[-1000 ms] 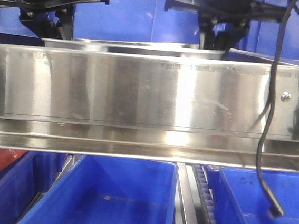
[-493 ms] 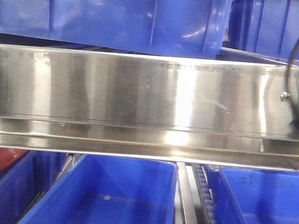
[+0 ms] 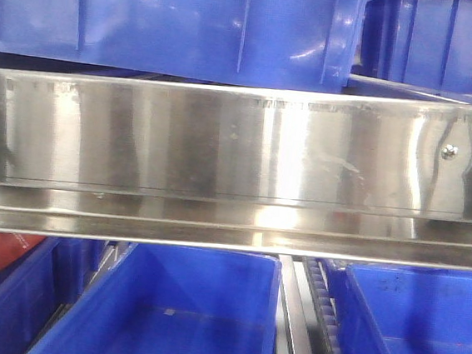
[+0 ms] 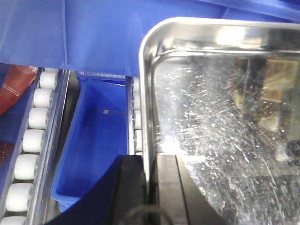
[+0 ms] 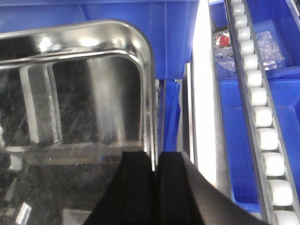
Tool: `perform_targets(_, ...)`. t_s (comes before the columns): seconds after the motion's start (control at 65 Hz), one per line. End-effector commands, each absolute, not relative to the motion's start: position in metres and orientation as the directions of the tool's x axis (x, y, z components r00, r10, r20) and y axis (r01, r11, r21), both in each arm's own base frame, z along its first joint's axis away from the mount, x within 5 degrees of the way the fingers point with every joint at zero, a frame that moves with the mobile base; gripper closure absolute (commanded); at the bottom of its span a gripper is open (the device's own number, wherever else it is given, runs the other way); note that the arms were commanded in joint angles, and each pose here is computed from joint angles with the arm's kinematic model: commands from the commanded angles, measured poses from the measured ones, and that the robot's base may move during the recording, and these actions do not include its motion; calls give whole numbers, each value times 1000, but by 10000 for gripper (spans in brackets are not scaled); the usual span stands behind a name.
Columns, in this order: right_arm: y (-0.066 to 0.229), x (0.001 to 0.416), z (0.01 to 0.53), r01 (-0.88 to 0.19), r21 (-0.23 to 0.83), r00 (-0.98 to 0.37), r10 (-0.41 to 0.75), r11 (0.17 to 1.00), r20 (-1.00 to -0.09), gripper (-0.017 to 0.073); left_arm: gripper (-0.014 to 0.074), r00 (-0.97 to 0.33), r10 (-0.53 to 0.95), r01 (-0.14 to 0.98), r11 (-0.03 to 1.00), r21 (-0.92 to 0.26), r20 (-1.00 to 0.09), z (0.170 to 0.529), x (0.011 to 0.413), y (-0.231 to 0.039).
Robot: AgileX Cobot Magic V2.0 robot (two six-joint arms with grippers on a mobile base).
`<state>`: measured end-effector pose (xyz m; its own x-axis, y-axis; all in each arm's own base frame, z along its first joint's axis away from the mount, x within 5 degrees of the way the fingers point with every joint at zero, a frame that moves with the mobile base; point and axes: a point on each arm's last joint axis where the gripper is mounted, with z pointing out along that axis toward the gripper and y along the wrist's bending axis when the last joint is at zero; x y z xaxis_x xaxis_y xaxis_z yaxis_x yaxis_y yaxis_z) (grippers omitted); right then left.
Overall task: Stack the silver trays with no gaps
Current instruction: 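Hold the tray level with both grippers while backing away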
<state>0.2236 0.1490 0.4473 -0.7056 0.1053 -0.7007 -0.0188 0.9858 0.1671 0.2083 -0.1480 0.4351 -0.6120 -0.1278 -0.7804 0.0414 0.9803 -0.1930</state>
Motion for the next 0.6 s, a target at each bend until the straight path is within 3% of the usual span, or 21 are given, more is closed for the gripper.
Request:
perform_targets(0.0, 144, 223, 455, -22, 157, -656, 105, 987, -747, 636, 610, -578, -135, 53, 978, -202, -805, 445, 205, -145)
perform_targets(0.585, 144, 223, 459, -52, 136, -646, 71, 989, -760, 636, 610, -515, -139, 93, 972, -216, -846, 473, 203, -142)
